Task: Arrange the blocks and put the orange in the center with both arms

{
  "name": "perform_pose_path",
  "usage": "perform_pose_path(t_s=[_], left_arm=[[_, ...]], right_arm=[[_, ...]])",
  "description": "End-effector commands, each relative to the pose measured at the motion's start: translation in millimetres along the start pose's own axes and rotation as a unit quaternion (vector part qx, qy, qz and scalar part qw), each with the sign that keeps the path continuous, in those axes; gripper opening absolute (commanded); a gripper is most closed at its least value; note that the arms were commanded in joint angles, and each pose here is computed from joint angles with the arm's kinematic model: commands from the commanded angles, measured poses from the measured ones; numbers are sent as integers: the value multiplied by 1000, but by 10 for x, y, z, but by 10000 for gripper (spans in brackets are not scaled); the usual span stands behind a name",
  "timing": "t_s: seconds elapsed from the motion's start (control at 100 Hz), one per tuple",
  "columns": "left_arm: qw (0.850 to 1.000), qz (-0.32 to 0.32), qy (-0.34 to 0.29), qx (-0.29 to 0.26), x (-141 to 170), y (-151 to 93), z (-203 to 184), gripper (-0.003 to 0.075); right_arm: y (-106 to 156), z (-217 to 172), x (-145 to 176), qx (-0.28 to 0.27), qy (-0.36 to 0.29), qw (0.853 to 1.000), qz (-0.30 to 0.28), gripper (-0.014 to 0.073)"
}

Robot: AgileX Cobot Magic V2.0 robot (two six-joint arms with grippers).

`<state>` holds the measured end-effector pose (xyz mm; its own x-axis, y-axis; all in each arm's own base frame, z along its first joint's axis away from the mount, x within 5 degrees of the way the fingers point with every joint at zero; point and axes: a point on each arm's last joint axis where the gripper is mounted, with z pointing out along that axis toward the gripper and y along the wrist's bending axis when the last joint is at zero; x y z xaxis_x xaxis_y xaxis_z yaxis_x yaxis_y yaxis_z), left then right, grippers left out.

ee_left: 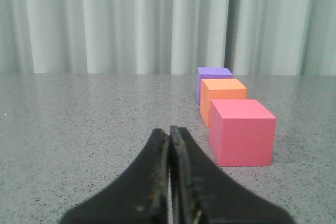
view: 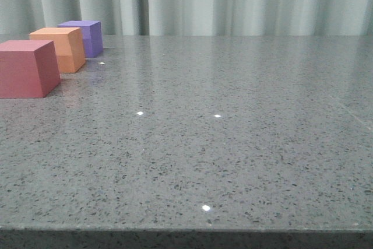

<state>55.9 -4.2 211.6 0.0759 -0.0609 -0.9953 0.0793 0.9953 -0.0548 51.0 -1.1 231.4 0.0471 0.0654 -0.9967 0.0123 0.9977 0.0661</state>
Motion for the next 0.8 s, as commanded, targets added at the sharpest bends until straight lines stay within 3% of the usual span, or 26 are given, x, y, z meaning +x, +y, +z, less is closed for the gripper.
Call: perform_pose_path(t_s=[0.0, 0.22, 0.79], left_arm=[[999, 1, -37, 5, 49, -3, -22, -20], [999, 1, -37, 5, 49, -3, -22, -20], [999, 1, -37, 5, 49, -3, -22, -20]], right_arm=[[13, -21, -75, -9, -61, 998, 0, -69], [6, 16, 117, -13, -77, 997, 5, -69], [7, 15, 109, -14, -79, 997, 5, -69]])
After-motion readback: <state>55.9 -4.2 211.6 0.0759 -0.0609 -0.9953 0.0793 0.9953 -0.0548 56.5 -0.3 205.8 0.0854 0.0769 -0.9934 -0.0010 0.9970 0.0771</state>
